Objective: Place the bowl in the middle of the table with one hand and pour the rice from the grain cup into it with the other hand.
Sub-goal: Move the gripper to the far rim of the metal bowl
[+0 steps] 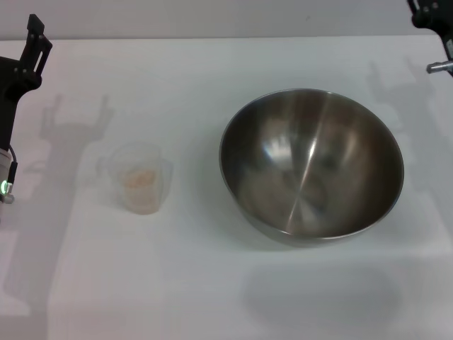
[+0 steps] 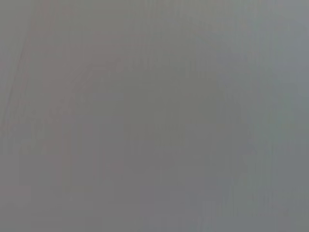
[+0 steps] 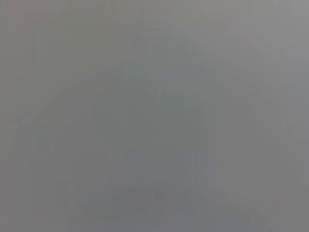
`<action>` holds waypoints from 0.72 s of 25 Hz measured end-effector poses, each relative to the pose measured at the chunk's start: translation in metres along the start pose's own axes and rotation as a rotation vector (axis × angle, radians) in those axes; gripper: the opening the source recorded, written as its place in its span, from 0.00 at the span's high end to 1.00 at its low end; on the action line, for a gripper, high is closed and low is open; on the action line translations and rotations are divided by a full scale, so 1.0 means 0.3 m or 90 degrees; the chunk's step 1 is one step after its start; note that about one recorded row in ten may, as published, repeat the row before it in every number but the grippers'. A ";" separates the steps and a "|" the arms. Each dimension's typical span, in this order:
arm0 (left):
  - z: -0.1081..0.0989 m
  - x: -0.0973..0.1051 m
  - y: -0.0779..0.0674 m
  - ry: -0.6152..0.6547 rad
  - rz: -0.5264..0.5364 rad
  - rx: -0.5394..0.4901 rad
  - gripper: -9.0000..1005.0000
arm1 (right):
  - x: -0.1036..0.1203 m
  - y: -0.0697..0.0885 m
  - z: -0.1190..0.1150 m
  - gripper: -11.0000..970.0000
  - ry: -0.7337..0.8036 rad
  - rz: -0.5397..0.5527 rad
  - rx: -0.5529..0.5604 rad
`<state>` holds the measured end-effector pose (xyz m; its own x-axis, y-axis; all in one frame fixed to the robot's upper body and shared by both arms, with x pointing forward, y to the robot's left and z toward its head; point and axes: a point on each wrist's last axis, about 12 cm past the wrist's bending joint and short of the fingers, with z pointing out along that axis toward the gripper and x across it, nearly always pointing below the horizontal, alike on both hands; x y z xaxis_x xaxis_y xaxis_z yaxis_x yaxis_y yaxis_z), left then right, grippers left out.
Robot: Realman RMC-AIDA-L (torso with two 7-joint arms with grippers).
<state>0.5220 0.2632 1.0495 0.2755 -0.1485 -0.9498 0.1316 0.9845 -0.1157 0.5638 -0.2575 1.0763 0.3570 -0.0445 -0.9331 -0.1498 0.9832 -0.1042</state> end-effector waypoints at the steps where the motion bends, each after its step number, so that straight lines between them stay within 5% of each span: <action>1: 0.001 0.001 0.001 0.002 0.001 -0.001 0.13 | 0.005 0.008 0.007 0.28 0.011 0.004 -0.005; 18: -0.006 0.004 0.028 0.009 0.014 -0.013 0.13 | -0.025 0.111 0.108 0.28 0.147 0.096 -0.055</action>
<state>0.5216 0.2713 1.0470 0.2652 -0.1249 -0.9561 0.1065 0.9893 -0.0997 0.5860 -0.2186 1.0909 0.1071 0.0525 -0.9929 -0.2674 0.9633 0.0221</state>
